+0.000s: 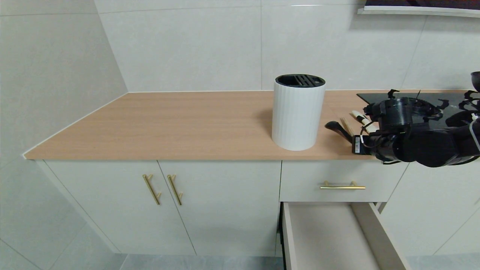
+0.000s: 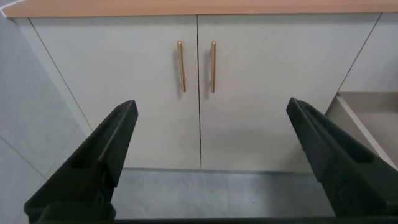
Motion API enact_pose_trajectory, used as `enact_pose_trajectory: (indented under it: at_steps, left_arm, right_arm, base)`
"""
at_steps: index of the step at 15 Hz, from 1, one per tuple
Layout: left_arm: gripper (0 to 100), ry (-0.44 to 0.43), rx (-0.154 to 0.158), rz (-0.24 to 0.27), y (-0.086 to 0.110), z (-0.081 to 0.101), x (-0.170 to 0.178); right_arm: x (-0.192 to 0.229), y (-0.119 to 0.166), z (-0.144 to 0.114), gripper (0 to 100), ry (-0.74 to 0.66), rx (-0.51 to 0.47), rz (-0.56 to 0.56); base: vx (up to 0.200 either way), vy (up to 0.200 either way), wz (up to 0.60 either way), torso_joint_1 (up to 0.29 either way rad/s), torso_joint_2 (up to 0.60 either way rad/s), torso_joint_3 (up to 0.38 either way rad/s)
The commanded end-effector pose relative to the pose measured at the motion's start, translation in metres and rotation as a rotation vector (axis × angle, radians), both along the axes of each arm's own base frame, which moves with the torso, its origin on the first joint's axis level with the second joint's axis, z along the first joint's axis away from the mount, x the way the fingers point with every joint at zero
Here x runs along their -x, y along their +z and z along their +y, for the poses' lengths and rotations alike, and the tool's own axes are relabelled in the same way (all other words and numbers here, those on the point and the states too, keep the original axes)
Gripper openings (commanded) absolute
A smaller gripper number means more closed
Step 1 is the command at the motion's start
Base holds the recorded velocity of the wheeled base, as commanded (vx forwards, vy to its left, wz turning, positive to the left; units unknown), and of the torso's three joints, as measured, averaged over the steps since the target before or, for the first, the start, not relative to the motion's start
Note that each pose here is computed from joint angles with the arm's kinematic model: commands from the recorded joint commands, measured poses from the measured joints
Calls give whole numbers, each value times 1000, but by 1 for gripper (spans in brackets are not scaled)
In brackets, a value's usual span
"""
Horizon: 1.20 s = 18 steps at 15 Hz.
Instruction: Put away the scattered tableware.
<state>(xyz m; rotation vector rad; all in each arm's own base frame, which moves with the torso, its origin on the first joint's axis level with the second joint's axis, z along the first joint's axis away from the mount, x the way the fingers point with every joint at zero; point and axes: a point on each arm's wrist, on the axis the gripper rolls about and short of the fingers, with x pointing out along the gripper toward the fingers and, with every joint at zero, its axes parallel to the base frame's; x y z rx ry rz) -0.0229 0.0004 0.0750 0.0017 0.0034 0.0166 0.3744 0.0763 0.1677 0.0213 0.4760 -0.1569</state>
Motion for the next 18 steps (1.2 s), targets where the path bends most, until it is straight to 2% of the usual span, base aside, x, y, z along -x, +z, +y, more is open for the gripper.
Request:
enact_pose_trajectory:
  at_steps: [1,6,7,8,10,11,13,18]
  left_arm:
    - [100,0,0,1,0,0,0]
    - [100,0,0,1,0,0,0]
    - [100,0,0,1,0,0,0]
    - [100,0,0,1,0,0,0]
    - [100,0,0,1,0,0,0]
    - [100,0,0,1,0,0,0]
    - [100,0,0,1,0,0,0]
    - [100,0,0,1,0,0,0]
  right_arm:
    - [3,6,-1,0,0,-3,-13]
    - [43,50,-6,0,11,-22,-85]
    - [75,69,-12,0,17,-41,-83]
    - [85,75,-13,0,30,-45,-82]
    - [144,104,-22,0,126,-84,-27]
    - [154,107,-23,0,148,-93,-9]
    - [197,117,-29,0,296,-162,61]
    - [219,114,-30,0,463,-248,151]
  base:
    - [0,0,0,0,0,0]
    - [0,0,0,0,0,0]
    - [0,0,0,0,0,0]
    - [0,0,0,0,0,0]
    - [0,0,0,0,0,0]
    - [0,0,0,0,0,0]
    - [0,0,0,0,0,0]
    - [0,0,0,0,0,0]
